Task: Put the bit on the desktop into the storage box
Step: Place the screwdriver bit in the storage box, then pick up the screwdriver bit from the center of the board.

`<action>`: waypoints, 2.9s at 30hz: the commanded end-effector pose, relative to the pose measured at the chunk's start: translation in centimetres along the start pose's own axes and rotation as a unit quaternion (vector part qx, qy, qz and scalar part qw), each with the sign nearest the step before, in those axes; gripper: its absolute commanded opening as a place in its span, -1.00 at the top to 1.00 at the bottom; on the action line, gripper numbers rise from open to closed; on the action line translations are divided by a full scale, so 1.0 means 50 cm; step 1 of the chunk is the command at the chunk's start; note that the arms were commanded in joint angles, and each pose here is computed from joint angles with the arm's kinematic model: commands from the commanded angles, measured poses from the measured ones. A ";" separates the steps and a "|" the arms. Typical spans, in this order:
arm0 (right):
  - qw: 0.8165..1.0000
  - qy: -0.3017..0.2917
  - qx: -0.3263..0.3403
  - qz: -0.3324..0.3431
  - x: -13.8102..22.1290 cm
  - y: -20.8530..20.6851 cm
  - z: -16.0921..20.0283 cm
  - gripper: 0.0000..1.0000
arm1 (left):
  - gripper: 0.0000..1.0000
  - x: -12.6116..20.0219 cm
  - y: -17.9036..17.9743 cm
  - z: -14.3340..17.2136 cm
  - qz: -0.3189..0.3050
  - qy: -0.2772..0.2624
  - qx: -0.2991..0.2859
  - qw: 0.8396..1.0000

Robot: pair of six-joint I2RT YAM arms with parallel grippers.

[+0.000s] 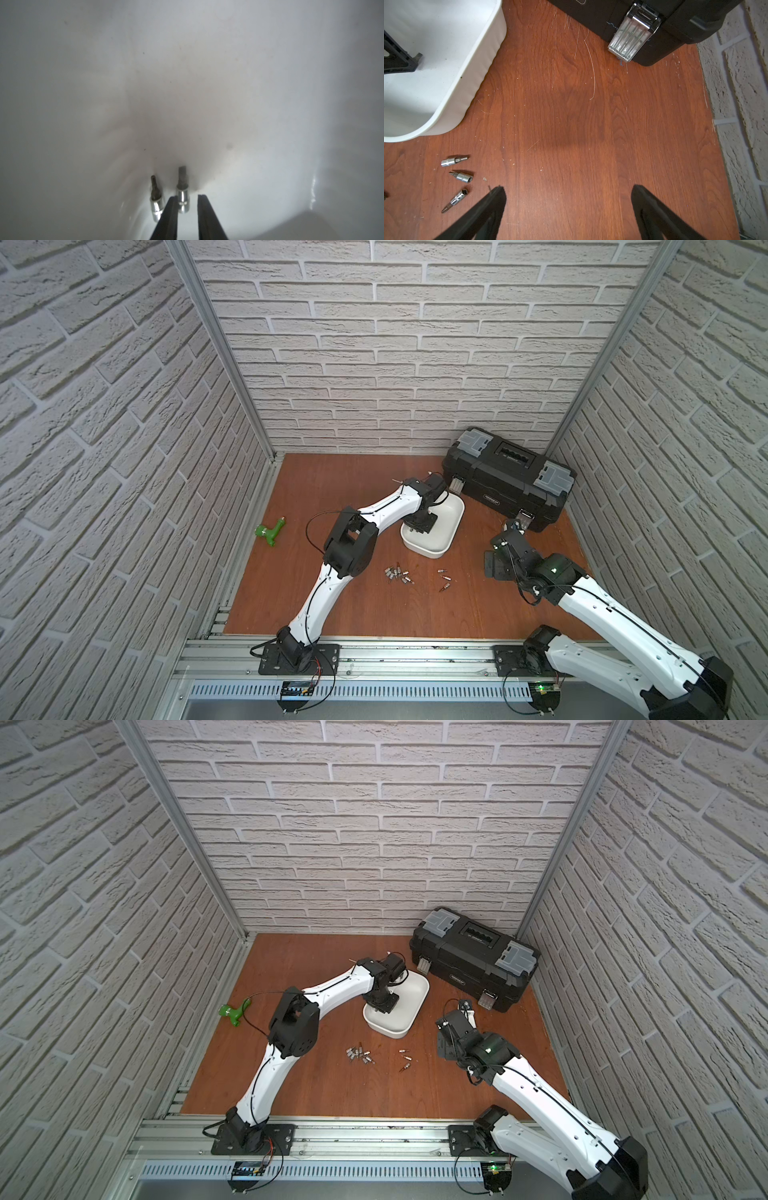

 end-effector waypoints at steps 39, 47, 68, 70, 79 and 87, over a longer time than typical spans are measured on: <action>0.994 -0.004 0.057 -0.093 0.067 0.039 -0.047 -0.99 | -0.96 0.325 0.089 0.066 -0.017 -0.185 -0.002 0.983; 0.989 0.028 0.037 -0.142 0.057 0.102 -0.037 -0.99 | -0.97 0.363 0.177 0.131 -0.018 -0.227 0.045 0.973; 0.985 0.102 0.028 -0.140 0.007 0.321 0.027 -0.85 | -0.97 0.360 0.371 0.272 -0.012 -0.303 0.199 0.932; 0.985 0.110 0.027 -0.132 -0.004 0.328 0.033 -0.83 | -0.97 0.356 0.375 0.279 -0.017 -0.300 0.199 0.933; 0.982 0.151 0.041 -0.108 -0.063 0.361 0.071 -0.50 | -0.97 0.333 0.387 0.287 -0.029 -0.284 0.204 0.936; 0.978 0.185 0.042 -0.089 -0.103 0.382 0.095 -0.15 | -0.97 0.316 0.391 0.290 -0.034 -0.268 0.204 0.941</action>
Point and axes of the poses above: each gripper's point midway between its finger pads, its own x axis back along the fingers, its own y axis along the line the jaws close on, z = x × y, the point moved 2 cm from there along x, back along the fingers, and after that the axes turned 12 degrees about x, right-handed, at the moved point
